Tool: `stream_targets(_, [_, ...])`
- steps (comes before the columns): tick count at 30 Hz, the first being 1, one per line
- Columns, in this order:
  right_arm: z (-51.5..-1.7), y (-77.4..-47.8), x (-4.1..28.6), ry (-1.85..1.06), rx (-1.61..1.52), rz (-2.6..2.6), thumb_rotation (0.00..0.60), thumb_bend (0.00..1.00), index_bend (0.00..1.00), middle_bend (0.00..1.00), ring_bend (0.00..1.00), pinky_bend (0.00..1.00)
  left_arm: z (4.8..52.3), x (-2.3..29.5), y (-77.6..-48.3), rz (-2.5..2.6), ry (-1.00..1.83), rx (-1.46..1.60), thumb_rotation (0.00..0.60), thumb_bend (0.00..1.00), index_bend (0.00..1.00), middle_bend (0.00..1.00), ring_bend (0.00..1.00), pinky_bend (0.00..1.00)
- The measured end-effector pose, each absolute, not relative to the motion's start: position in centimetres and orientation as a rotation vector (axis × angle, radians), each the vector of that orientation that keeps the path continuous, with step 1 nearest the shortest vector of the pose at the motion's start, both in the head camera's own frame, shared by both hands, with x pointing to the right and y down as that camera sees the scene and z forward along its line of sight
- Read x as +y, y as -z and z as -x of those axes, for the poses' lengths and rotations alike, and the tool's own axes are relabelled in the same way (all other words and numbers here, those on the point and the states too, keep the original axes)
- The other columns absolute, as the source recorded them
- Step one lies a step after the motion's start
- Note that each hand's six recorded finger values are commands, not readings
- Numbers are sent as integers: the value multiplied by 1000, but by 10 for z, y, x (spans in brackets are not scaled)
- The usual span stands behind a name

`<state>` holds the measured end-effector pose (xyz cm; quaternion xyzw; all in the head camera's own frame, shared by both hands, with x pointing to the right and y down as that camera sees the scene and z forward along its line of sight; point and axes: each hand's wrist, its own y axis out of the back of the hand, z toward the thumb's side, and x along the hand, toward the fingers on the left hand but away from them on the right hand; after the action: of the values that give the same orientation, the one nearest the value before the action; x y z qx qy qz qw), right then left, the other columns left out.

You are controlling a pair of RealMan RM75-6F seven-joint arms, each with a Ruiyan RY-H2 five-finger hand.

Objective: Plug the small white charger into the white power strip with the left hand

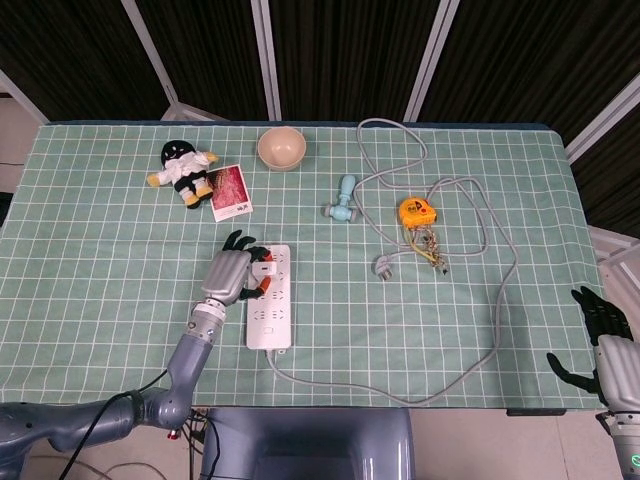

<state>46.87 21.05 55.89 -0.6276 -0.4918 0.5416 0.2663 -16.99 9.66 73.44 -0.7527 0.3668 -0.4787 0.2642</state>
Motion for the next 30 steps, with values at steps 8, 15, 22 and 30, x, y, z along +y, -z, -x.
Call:
stream_targets(8, [-468, -558, 210, -1458, -1329, 1694, 600, 347, 39, 0, 0, 0, 170, 100, -739, 2038, 1312, 972, 600, 527, 611, 605, 151, 49])
stream_targets(15, [-468, -558, 210, -1456, -1329, 1693, 600, 348, 39, 0, 0, 0, 172, 101, -738, 2030, 1309, 963, 600, 157, 251, 223, 47, 1])
stream_targets(22, [-468, -558, 210, -1454, -1331, 1690, 600, 348, 39, 0, 0, 0, 179, 97, -729, 2010, 1290, 976, 600, 99, 39, 50, 0, 0])
stream_targets(30, [-468, -557, 210, -1449, -1331, 1688, 600, 347, 39, 0, 0, 0, 189, 91, -713, 2008, 1264, 1028, 600, 102, 56, 61, 0, 10])
